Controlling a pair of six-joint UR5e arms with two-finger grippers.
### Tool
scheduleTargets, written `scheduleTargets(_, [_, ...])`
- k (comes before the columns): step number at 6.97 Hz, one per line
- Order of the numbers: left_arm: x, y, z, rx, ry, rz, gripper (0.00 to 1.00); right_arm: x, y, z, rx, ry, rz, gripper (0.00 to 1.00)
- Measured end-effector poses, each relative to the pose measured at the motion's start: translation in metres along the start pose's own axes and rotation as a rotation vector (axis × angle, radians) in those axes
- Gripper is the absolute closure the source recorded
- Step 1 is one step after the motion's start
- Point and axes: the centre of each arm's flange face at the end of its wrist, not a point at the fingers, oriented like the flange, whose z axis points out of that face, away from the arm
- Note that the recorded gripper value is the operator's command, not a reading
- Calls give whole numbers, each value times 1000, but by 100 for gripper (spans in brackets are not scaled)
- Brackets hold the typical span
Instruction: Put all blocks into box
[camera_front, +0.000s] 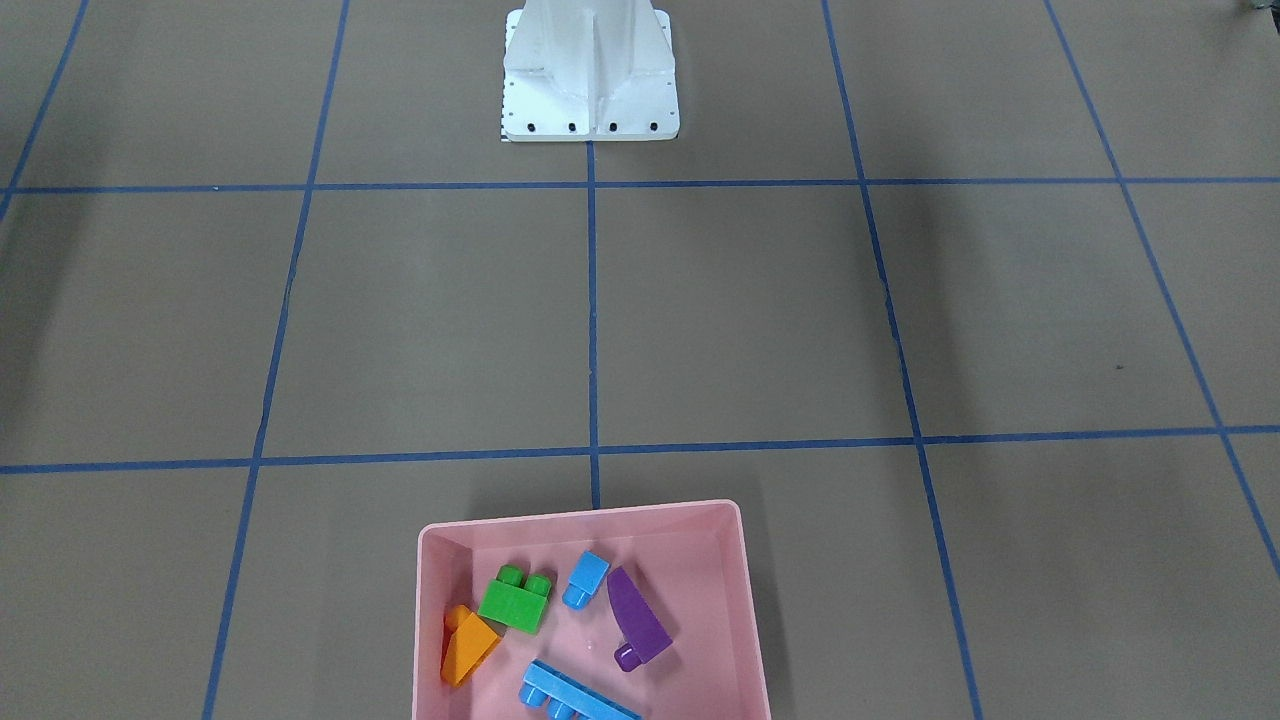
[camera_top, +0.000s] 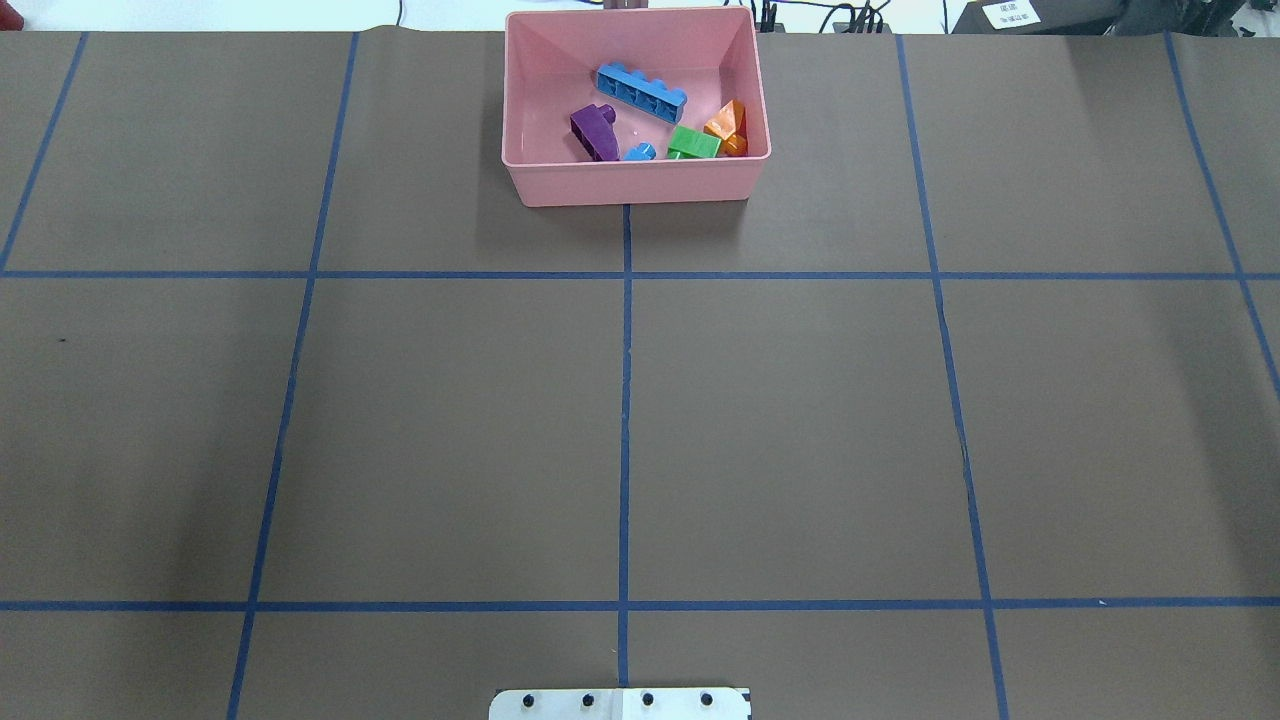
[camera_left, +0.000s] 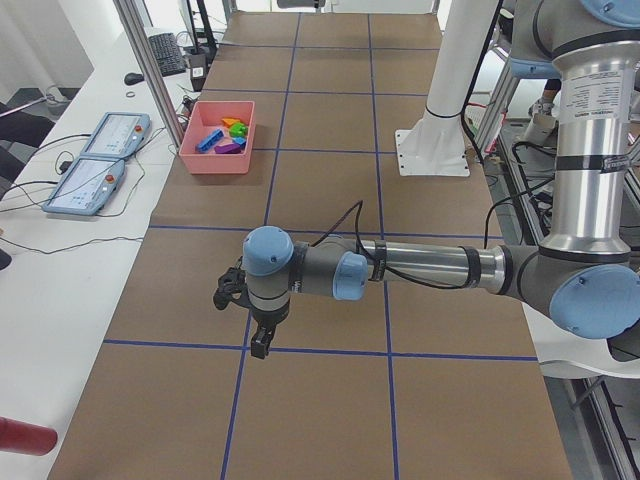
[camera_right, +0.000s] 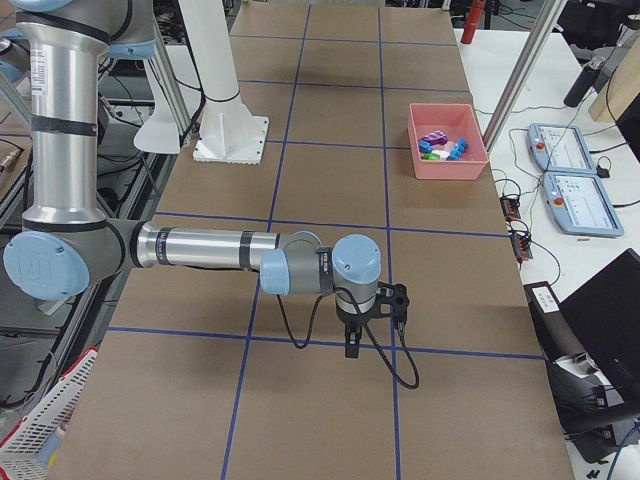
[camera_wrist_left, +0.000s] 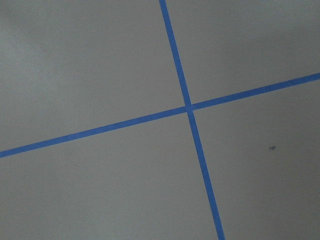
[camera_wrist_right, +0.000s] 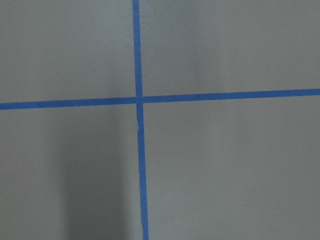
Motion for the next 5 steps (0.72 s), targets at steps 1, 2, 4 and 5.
scheduleTargets(1, [0, 0, 0, 1, 1, 0, 0, -11, 4, -15, -31, 2, 8, 0])
scheduleTargets(2, [1, -1, 0, 1, 1, 0, 0, -17, 12, -24, -50, -7, 19, 0])
scheduleTargets(4, [1, -2, 0, 2, 0, 4, 0, -17, 21, -25, -36, -29, 6, 0])
scheduleTargets(5, [1, -2, 0, 3, -3, 6, 0, -16, 24, -24, -13, -34, -10, 0])
